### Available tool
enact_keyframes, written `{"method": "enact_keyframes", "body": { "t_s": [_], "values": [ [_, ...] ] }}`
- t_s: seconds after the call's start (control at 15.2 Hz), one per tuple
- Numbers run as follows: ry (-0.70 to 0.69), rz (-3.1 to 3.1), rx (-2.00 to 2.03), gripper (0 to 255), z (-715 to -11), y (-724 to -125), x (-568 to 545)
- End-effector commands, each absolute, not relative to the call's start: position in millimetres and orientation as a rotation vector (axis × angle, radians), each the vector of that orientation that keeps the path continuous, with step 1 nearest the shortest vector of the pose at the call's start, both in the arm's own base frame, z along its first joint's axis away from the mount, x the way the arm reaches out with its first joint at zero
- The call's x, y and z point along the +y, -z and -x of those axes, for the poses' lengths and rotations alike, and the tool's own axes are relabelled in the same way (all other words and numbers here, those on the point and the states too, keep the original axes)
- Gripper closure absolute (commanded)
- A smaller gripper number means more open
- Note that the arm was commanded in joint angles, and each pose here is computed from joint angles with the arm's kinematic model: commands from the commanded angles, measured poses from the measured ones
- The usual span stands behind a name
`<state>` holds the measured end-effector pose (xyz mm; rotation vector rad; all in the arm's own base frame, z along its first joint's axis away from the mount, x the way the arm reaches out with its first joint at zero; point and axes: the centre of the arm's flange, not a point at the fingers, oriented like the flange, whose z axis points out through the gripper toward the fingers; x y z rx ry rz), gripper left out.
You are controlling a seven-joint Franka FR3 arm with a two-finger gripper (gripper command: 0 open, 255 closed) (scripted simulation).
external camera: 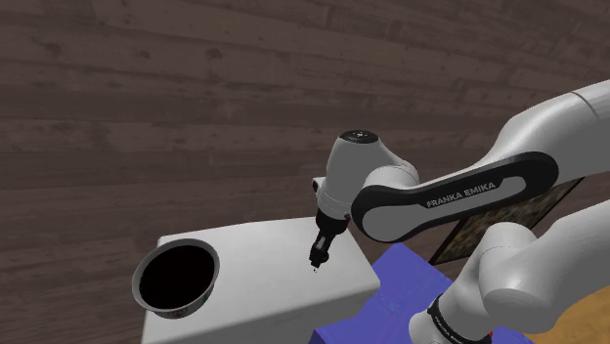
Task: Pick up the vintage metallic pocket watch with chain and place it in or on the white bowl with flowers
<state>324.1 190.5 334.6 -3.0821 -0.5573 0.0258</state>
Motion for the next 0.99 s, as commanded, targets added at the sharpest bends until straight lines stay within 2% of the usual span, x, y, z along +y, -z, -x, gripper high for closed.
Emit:
{"method": "enact_keyframes", "body": {
  "t_s": [0.0, 0.92],
  "values": [
    [-0.027, 3.082, -0.557, 255, -324.0, -334.2, 190.4],
    [-0.027, 3.082, -0.557, 255, -324.1, -397.7, 190.4]
  ]
}}
